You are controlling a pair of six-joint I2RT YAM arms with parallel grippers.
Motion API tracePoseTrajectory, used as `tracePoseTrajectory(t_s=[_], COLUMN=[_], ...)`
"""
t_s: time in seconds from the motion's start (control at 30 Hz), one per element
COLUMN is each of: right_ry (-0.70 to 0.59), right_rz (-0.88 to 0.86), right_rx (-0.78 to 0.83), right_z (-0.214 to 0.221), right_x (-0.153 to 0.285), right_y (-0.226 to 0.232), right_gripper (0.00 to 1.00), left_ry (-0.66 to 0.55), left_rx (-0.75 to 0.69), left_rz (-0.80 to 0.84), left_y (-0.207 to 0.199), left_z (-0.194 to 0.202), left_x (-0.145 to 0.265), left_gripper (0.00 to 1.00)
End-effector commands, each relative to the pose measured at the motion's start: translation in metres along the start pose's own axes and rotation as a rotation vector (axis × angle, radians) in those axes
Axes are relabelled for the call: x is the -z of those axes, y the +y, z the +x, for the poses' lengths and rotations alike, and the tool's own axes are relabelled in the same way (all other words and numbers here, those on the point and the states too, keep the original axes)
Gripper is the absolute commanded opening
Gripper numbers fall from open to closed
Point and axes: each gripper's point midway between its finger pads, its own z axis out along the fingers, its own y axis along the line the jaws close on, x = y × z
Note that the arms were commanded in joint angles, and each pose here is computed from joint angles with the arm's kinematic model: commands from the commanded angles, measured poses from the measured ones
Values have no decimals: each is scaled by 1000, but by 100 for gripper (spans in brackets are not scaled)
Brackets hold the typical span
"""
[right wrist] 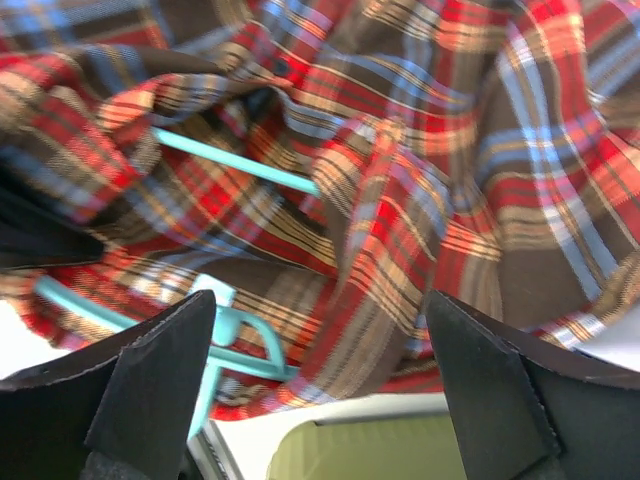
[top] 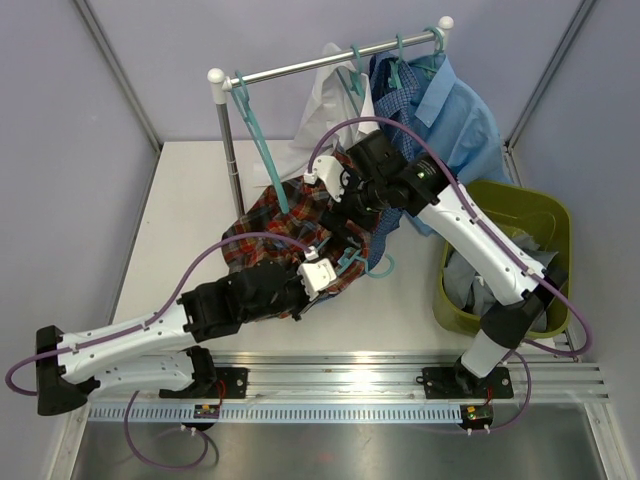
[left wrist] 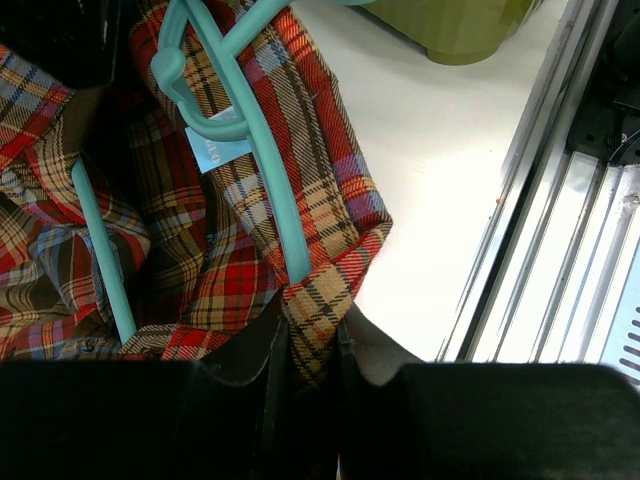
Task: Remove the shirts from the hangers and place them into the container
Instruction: Pass the hanger from the left arm to the right
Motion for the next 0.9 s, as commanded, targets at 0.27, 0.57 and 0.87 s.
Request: tracePoseTrajectory(t_s=[0.27,0.57,0.87], right_ry=[112,19,-191], right_rz=[115,142,-44], right_rx=[-4,4,-5], right_z=[23,6,-28], right_x=[-12,17,64], right_y=[-20,-18,14], right_gripper=[72,0,0], left_ry=[-144,-125,-160], left_rx=[20,103,276], left_rz=[-29,-82,-128], left_y=[5,11,16], left_z=[-32,-12,-6], left_x=[25,28,26], left_gripper=[0,0,0])
